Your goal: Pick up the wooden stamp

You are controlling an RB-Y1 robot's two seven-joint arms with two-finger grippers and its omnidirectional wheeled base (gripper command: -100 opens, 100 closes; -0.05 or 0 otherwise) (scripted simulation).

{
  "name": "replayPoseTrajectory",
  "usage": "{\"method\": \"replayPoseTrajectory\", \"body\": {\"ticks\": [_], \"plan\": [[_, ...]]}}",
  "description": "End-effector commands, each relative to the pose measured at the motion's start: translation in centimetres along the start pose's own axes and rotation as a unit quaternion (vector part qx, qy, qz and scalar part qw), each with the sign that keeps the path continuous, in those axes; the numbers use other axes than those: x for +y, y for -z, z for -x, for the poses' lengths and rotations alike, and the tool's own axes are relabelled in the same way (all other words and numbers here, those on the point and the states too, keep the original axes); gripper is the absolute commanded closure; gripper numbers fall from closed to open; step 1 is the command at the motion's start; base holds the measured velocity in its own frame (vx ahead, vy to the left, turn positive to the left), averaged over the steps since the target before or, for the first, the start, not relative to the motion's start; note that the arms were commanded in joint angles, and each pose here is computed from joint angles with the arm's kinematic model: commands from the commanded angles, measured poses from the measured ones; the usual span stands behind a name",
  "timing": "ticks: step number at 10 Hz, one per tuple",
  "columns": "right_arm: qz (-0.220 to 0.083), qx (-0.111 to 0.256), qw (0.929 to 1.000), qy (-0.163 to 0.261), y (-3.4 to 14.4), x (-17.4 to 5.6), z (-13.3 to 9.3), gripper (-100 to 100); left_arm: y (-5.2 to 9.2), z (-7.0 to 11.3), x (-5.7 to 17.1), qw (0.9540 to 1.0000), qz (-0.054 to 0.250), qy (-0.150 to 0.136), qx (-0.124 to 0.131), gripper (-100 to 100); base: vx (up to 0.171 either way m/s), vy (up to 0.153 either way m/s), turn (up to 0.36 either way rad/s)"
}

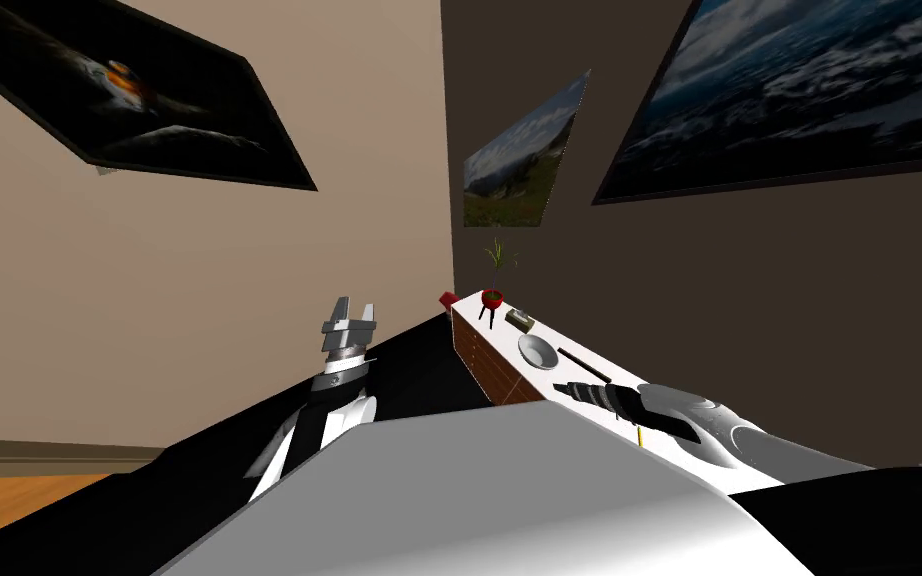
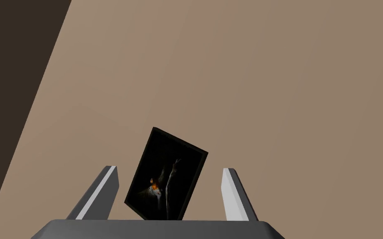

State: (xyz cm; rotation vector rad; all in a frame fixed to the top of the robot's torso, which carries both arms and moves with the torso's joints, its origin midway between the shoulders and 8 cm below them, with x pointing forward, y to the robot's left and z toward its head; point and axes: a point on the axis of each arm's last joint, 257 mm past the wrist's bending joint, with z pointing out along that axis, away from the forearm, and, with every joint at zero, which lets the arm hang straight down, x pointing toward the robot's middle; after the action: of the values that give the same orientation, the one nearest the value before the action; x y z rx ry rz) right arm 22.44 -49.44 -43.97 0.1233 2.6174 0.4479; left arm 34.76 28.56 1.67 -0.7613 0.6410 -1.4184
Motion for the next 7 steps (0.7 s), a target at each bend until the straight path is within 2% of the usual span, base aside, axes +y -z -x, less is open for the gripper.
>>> {"method": "replayPoseTrajectory", "body": {"ticks": [1,2,3,4,5,6,7], "plan": [[-0.027,0.022,0.9993,0.014,1.4,-2.6,-0.9,-100,0.0,0.0,0.0,1.0,0.0,0.0,0.0,0,-0.02,-0.043,0.36],[-0.049,0.041,0.9976,0.026,2.8,-4.7,-1.5,-100,0.0,0.0,0.0,1.0,0.0,0.0,0.0,0,-0.051,-0.112,0.528],[-0.057,0.041,0.9972,0.024,3.1,-5.4,-1.6,-100,0.0,0.0,0.0,1.0,0.0,0.0,0.0,0,-0.054,-0.105,0.271],[-0.078,0.06,0.9945,0.034,4.5,-7.4,-2.3,-100,0.0,0.0,0.0,1.0,0.0,0.0,0.0,0,-0.062,-0.09,0.323],[-0.085,0.061,0.994,0.033,4.8,-7.9,-2.4,-100,0.0,0.0,0.0,1.0,0.0,0.0,0.0,0,-0.047,-0.063,0.233],[-0.105,0.079,0.9905,0.041,6.3,-9.7,-3.1,-100,0.0,0.0,0.0,1.0,0.0,0.0,0.0,0,-0.046,-0.063,0.395],[-0.107,0.079,0.9902,0.04,6.4,-9.9,-3.1,-100,0.0,0.0,0.0,1.0,0.0,0.0,0.0,0,-0.038,-0.066,0.19]]}}
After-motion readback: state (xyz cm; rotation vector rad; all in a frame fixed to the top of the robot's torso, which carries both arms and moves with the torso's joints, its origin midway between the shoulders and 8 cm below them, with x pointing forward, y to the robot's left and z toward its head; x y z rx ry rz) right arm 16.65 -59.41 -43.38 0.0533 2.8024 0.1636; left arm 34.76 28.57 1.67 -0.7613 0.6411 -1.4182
